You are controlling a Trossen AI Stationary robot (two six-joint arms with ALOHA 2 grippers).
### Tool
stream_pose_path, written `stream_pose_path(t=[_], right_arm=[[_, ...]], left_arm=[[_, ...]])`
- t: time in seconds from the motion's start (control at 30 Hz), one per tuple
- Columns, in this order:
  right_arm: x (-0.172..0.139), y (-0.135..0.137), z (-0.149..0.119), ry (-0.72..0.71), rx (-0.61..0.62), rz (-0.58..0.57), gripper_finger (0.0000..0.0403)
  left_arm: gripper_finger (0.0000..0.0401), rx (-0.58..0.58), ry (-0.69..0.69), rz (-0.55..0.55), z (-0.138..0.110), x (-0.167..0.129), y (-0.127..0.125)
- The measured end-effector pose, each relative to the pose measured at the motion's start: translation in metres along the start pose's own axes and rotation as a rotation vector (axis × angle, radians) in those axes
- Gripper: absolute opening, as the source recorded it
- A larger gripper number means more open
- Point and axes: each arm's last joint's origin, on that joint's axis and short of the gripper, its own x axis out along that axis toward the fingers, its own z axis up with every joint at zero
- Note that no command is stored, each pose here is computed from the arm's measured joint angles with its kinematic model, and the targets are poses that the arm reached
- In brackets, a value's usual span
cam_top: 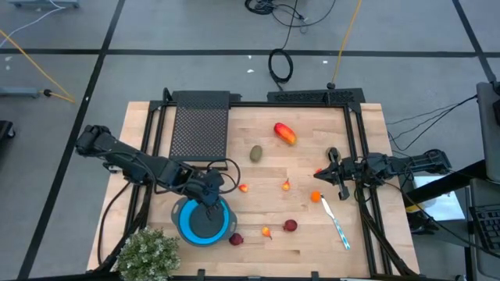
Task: Pick & Place Fruit
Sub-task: Put the blue strainer bowl on the shelf
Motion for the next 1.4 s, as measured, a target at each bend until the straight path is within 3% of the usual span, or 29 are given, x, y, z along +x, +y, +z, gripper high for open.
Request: stream_pose_path(t=[0.67,0.87,1.13,1.4], right_arm=[[0.000,0.000,0.000,0.000,0.000,0.000,0.0000],[0.000,0.000,0.000,0.000,0.000,0.000,0.0000],[0.000,0.000,0.000,0.000,0.000,0.000,0.0000],[0.000,0.000,0.000,0.000,0.000,0.000,0.0000]], left_arm=[[0.0036,0.008,0.019,0.006,0.005,0.001,0.005],[0.0117,0.013,-0.007,0.025,0.008,0.001,0.007],[0.0241,0.136,-0.010,0.031,0.008,0.001,0.007],[0.0299,0.315,0.075,-0.008,-0.003,0.000,0.003]])
